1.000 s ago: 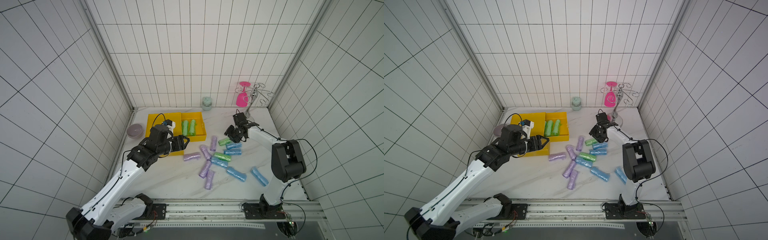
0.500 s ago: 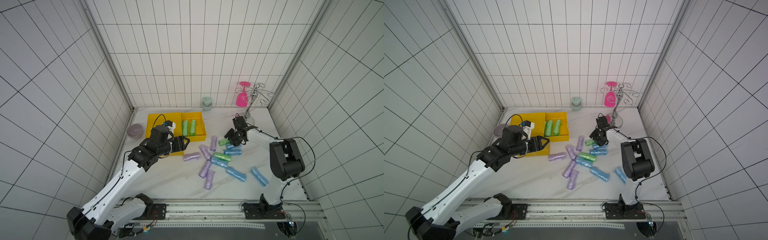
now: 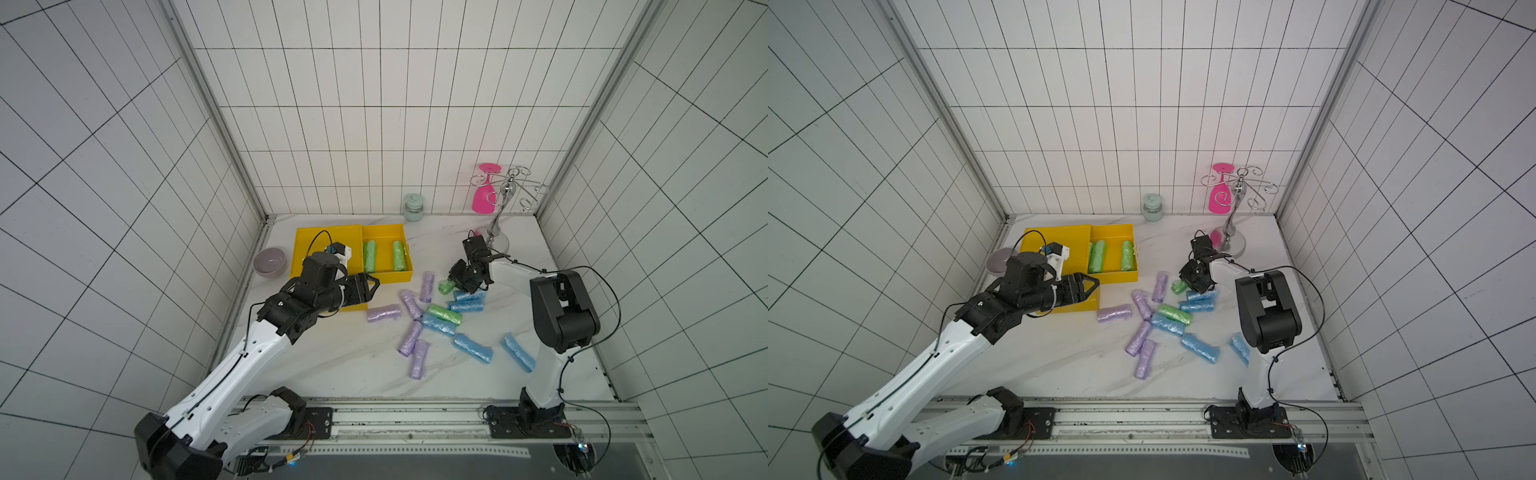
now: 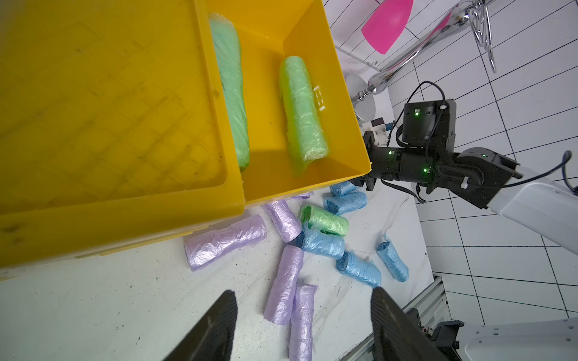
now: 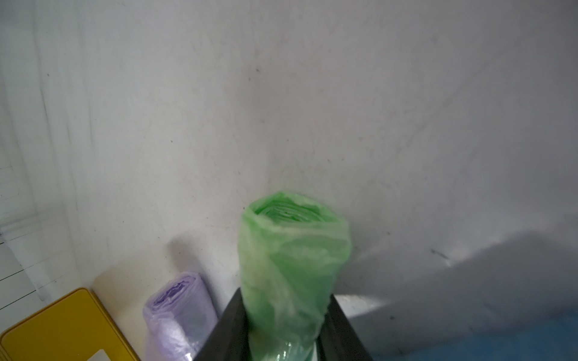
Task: Sort the rolls of trash bags by color and place them into the drawer
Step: Pick up the roll of trash bags from the center of the board, then place the roll of trash bags in the drawer.
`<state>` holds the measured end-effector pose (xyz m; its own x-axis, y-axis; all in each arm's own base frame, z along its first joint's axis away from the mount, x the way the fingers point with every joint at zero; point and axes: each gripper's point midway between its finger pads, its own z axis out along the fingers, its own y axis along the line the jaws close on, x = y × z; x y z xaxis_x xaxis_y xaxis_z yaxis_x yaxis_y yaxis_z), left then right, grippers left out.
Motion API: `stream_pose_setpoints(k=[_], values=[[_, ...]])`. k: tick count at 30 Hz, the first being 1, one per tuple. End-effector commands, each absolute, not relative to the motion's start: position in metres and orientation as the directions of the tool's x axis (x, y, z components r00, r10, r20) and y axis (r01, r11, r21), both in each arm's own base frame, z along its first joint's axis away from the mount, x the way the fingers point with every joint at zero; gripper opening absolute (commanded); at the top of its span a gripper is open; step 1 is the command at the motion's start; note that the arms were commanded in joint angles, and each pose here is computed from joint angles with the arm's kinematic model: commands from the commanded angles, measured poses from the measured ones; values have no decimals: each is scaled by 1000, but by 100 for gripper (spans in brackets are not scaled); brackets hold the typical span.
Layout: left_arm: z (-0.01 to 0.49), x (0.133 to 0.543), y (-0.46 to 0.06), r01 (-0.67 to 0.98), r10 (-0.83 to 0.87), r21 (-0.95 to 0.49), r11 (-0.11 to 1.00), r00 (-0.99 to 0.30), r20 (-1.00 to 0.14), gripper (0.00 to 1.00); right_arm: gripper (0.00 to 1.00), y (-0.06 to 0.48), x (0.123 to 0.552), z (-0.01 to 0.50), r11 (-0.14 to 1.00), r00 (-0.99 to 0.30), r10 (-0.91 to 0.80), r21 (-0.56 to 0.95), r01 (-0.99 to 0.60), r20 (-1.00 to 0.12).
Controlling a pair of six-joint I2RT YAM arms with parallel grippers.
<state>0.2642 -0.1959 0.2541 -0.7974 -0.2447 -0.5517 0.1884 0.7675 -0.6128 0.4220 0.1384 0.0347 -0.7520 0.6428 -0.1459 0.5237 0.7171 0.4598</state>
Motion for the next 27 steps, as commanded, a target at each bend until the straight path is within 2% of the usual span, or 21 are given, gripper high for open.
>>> stream_pose_setpoints(k=[1,11,19,23,27], values=[[268,265,-194,216,-252,-607,764,-767,-590,67,26,133,419,46,724,-752,637,468,507,-171],[293,276,-180,228,-252,-576,785,-733,-632,68,18,137,423,159,846,-782,467,468,257,-413],[319,303,-143,190,-332,-623,759,-710,-621,67,18,177,412,263,919,-752,243,394,-24,-613],[334,319,-121,177,-394,-664,726,-685,-613,68,19,218,405,301,907,-745,139,386,-169,-652],[342,334,-98,151,-468,-715,683,-661,-587,68,19,269,393,310,876,-787,39,400,-270,-616]])
